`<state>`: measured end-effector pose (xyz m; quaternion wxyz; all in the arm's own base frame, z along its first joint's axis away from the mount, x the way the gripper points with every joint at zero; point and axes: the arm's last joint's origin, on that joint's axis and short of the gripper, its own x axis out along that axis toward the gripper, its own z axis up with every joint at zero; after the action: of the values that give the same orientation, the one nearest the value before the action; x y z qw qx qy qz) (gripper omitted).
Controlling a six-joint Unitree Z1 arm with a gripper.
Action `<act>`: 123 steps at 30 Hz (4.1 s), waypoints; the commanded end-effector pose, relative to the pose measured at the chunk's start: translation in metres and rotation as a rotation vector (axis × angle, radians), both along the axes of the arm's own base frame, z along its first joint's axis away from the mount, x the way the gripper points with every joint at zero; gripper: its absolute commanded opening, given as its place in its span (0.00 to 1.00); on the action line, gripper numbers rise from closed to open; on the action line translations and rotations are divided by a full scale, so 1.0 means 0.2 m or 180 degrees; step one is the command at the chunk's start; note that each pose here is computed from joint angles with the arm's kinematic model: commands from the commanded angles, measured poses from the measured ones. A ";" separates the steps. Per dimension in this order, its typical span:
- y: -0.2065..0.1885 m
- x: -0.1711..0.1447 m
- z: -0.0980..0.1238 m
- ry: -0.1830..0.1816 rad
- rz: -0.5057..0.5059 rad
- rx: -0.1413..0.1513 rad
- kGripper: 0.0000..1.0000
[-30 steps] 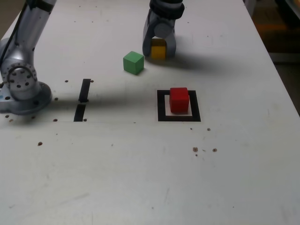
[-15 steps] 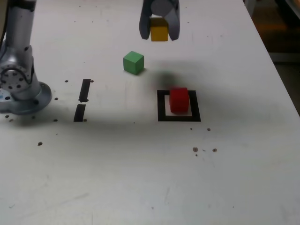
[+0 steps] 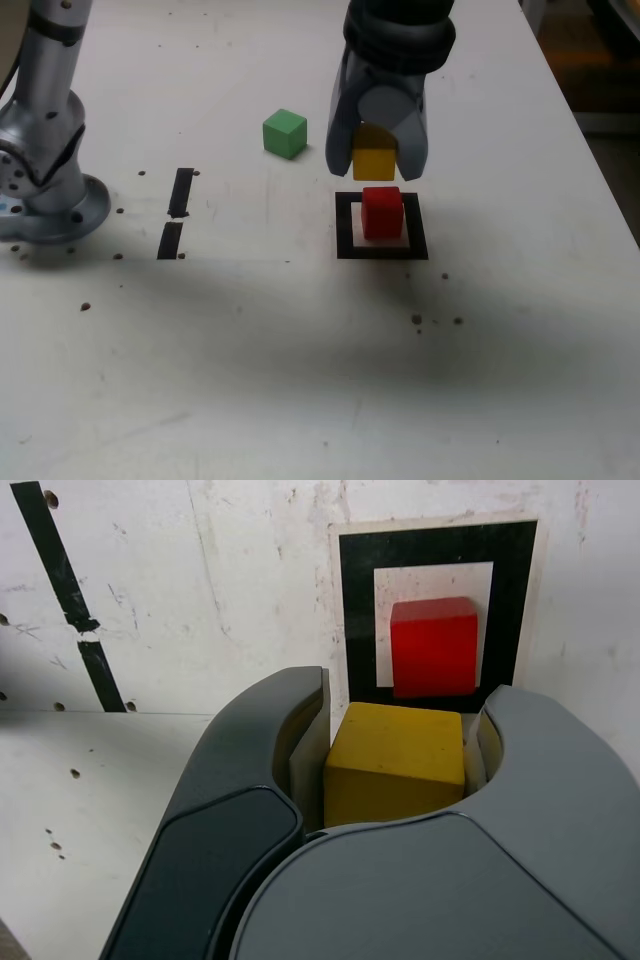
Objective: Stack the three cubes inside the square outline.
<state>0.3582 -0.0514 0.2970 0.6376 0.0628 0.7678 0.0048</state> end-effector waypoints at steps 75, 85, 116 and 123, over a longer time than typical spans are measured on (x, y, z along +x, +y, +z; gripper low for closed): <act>0.48 -0.61 0.16 0.0214 0.0042 0.0428 1.00; 0.68 -0.61 -0.14 0.0212 -0.0371 0.0390 1.00; 0.71 -0.50 -0.43 0.0017 -0.0609 0.0420 0.45; 0.71 -0.47 -0.43 0.0039 -0.0643 0.0240 0.21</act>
<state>0.2637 0.0902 0.2140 0.6324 0.1661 0.7562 -0.0267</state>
